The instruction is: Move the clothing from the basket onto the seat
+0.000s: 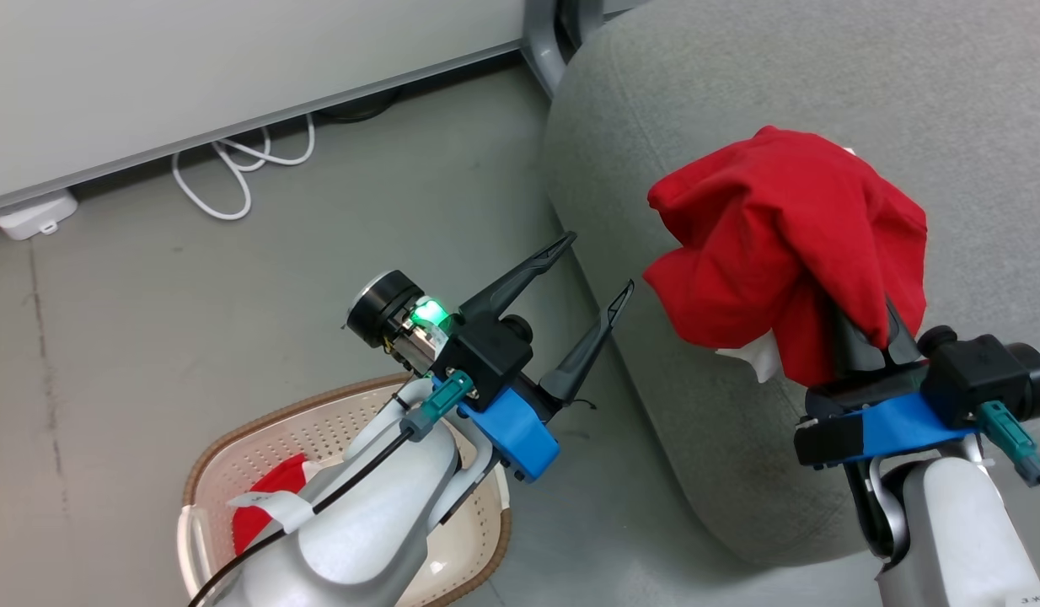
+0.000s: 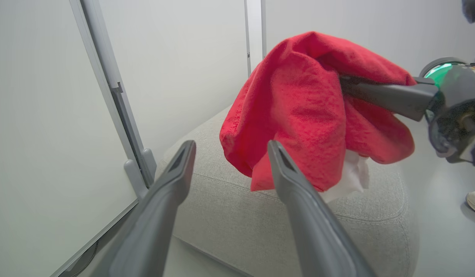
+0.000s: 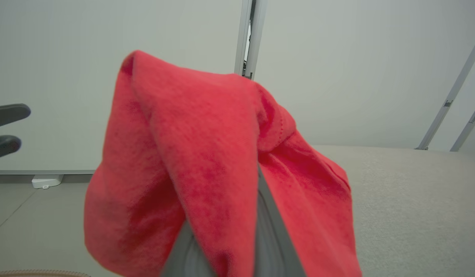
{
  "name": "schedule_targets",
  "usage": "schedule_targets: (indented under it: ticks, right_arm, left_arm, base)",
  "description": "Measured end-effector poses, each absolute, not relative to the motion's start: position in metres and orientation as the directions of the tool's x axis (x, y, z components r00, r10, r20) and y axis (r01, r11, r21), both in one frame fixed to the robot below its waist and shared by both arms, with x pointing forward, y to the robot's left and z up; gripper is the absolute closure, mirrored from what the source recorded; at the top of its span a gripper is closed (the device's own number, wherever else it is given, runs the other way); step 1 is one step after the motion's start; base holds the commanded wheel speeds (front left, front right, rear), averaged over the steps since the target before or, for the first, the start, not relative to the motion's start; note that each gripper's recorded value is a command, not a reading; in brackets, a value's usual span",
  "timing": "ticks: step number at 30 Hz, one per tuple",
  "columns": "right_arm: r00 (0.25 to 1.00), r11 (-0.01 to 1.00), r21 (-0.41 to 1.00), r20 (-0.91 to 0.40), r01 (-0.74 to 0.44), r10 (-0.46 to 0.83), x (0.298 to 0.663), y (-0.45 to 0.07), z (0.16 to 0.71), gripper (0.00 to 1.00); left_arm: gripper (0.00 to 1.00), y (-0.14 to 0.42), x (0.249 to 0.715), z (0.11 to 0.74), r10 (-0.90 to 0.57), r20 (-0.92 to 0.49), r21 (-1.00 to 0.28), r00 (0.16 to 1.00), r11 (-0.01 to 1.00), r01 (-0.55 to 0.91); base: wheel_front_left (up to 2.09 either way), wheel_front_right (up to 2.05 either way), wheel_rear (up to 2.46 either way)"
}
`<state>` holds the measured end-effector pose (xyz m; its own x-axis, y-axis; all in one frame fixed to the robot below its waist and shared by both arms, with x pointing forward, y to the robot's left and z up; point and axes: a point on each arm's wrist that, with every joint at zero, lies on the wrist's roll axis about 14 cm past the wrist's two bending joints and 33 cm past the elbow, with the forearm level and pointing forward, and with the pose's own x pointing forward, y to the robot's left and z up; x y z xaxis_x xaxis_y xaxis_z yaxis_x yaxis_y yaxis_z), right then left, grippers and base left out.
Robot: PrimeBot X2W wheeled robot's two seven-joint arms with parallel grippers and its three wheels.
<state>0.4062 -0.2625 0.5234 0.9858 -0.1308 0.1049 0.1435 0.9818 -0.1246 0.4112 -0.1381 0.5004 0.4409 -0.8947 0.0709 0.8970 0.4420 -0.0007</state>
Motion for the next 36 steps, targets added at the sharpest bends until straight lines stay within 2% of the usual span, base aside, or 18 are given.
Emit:
schedule_targets:
  ticks: [9, 14, 30, 36]
  right_arm:
    - [0.977, 0.974, -0.113, 0.108, 0.197, -0.185, 0.39, -0.279, 0.525, 1.0]
    - [0.972, 0.97, -0.136, 0.15, 0.2, -0.179, 0.399, -0.28, 0.54, 1.0]
    - [0.881, 0.904, -0.288, 0.443, 0.316, -0.166, 0.501, -0.328, 0.641, 1.0]
    - [0.861, 0.866, -0.327, 0.469, 0.377, -0.197, 0.537, -0.356, 0.64, 1.0]
  left_arm:
    - [0.0, -0.154, 0.404, 0.5, -0.916, 0.075, -0.003, 0.393, 0.394, 0.919]
    - [0.0, -0.154, 0.406, 0.498, -0.918, 0.073, -0.006, 0.39, 0.391, 0.92]
    - [0.0, -0.147, 0.463, 0.465, -0.903, 0.091, -0.039, 0.42, 0.418, 0.908]
    - [0.0, -0.139, 0.484, 0.429, -0.897, 0.061, -0.069, 0.438, 0.434, 0.898]
  base:
    - [0.0, 0.0, 0.0]
    - [0.0, 0.0, 0.0]
    - [0.0, 0.0, 0.0]
    - [0.0, 0.0, 0.0]
